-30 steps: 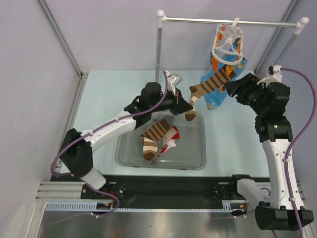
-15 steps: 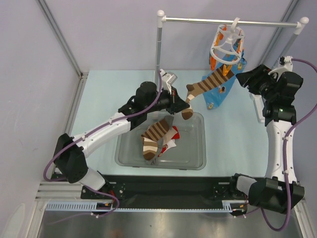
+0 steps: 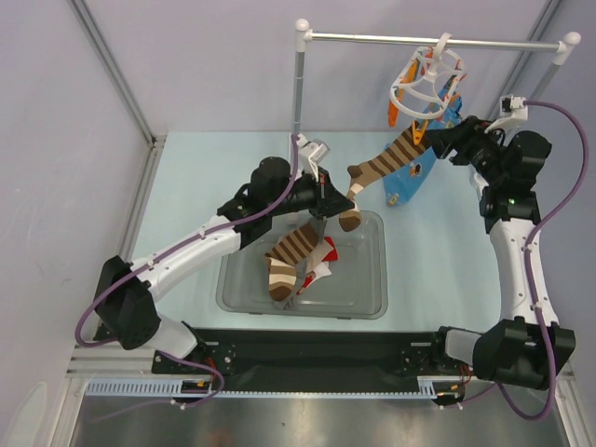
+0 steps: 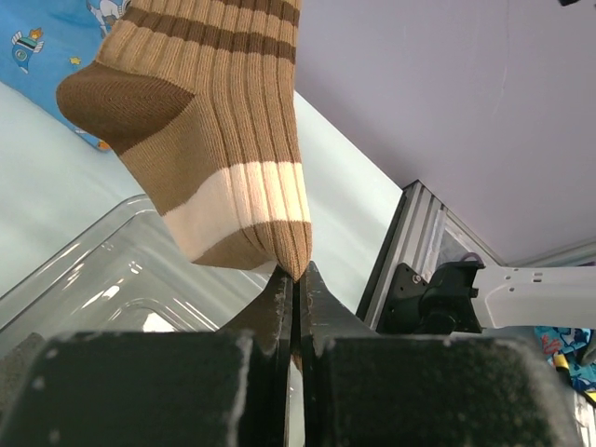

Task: Remove the socks clipped to the hanger

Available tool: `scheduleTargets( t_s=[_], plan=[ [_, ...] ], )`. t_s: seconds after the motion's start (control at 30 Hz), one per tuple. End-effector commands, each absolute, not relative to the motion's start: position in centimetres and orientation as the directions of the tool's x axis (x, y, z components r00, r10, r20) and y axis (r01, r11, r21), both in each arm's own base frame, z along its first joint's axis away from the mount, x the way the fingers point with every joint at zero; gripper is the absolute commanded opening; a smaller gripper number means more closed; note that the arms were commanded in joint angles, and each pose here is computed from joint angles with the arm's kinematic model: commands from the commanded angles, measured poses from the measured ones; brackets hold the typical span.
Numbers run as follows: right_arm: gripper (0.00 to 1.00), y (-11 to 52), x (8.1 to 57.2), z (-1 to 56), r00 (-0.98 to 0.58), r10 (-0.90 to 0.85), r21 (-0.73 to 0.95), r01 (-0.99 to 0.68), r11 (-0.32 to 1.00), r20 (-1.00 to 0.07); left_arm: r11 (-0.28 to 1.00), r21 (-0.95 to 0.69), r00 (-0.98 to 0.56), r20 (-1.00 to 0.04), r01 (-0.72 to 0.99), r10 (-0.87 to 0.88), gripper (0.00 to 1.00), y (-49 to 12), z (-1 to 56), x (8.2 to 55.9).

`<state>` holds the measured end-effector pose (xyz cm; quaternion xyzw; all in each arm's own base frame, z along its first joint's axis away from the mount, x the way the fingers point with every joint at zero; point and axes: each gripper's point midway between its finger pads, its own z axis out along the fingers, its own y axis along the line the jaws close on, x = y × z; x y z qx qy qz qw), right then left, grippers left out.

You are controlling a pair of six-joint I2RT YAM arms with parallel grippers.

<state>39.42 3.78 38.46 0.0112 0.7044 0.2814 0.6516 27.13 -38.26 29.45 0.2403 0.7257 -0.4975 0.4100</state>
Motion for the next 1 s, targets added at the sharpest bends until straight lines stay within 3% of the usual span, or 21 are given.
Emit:
scheduleTargets(
  t_s=[0.0, 0.3, 0.67, 0.97],
  plan=[
    [0.67, 4.7, 40.1, 40.0, -0.065, 0.364, 0.355, -0.429, 0.831, -0.929, 0.329, -0.519, -0.519, -0.849, 0.789, -0.095, 0.00, -38.1, 32.1, 25.9],
    [0.54, 4.4, 41.7, 39.0, -0.036, 0.359, 0.338, -0.438, 0.833, -0.933, 0.305, -0.537, -0.539, -0.838, 0.787, -0.085, 0.00, -38.4, 30.7, 24.7],
    [0.63, 6.3, 41.4, 39.6, -0.038, 0.372, 0.331, -0.547, 0.769, -0.927, 0.289, -0.547, -0.554, -0.830, 0.786, -0.065, 0.00, -39.7, 30.0, 24.0],
    [0.56, 6.4, 42.2, 39.9, -0.047, 0.393, 0.352, -0.551, 0.757, -0.918, 0.289, -0.548, -0.558, -0.828, 0.785, -0.056, 0.00, -40.1, 29.6, 23.8]
  ],
)
